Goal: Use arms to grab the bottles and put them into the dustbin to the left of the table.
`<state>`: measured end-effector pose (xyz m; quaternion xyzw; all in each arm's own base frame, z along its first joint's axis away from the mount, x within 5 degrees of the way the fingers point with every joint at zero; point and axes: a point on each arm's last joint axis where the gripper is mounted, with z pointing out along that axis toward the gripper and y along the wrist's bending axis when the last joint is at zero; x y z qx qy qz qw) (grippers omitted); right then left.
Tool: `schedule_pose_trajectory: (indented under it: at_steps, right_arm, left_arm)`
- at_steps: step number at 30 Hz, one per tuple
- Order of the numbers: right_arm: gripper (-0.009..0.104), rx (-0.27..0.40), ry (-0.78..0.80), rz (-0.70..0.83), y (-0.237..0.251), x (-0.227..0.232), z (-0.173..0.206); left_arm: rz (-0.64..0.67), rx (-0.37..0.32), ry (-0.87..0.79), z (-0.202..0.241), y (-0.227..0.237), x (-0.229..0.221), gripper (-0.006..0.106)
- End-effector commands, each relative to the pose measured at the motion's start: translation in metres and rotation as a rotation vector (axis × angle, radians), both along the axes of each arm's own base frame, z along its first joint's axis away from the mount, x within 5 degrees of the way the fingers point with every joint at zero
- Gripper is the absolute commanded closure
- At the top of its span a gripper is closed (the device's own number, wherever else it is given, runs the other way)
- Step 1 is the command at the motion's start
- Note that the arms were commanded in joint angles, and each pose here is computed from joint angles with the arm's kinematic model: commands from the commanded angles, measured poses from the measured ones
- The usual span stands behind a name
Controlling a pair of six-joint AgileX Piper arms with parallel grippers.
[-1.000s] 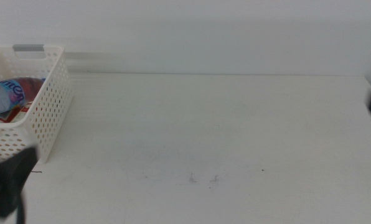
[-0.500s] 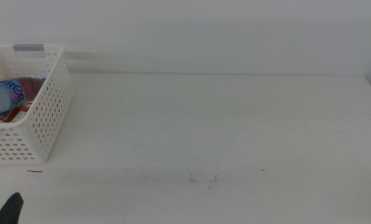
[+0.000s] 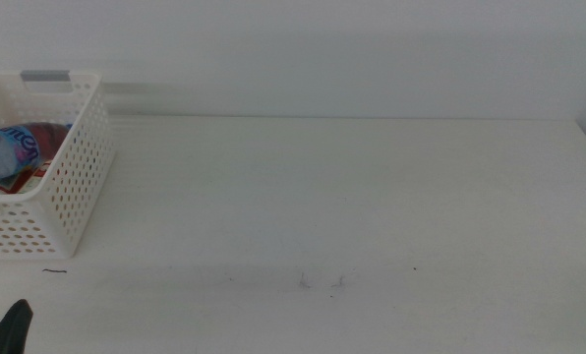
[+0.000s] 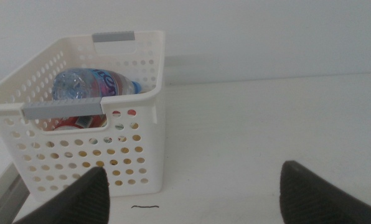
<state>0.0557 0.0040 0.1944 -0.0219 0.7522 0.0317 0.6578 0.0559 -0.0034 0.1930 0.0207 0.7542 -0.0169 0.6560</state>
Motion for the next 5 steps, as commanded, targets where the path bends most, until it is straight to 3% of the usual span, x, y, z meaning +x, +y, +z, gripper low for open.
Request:
schedule_pose_trajectory:
  at_steps: [1,5]
  right_arm:
    - [0.009,-0.016,-0.013,-0.006,-0.0005,0.0000,-0.0002]
    - [0.009,-0.016,-0.013,-0.006,-0.0005,0.0000,-0.0002]
  left_arm:
    - [0.003,0.000,-0.019,0.0014,0.0002,-0.0001,0.007]
    - [0.003,0.007,-0.022,0.0017,0.0003,-0.0001,0.007]
